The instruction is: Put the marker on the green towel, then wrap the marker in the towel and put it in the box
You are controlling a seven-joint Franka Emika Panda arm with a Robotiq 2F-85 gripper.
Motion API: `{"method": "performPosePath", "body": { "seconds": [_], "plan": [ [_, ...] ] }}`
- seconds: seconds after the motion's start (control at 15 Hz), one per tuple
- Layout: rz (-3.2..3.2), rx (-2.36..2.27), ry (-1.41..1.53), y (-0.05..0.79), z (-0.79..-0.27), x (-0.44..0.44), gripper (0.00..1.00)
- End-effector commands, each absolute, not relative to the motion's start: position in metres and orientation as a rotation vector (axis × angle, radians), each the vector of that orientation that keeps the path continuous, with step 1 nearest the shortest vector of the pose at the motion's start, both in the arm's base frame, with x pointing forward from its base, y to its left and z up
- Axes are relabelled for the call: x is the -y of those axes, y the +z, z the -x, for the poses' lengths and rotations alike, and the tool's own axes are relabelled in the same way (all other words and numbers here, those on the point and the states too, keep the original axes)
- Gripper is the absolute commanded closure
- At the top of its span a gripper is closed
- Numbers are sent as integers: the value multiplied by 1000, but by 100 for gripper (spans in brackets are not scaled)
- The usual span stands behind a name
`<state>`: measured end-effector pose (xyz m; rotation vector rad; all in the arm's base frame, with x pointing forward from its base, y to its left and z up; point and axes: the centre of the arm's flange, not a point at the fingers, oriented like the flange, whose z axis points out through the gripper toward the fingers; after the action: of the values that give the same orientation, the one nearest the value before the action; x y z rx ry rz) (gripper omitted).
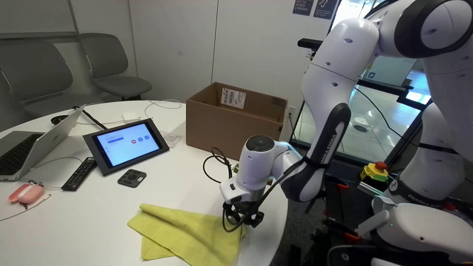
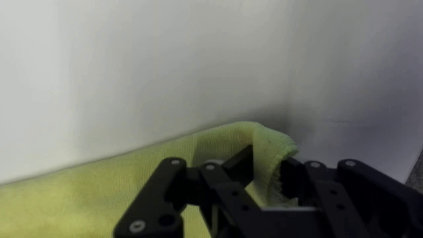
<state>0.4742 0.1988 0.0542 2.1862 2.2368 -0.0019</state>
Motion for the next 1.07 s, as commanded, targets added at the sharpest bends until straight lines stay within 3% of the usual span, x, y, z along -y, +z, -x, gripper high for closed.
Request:
{"method": "performPosePath", "body": {
  "seconds": [0.0, 1.0],
  "plan": [
    [-2185, -2205, 17, 96, -462, -184, 96],
    [-2553, -1828, 194, 152, -540, -257, 97]
  ]
}}
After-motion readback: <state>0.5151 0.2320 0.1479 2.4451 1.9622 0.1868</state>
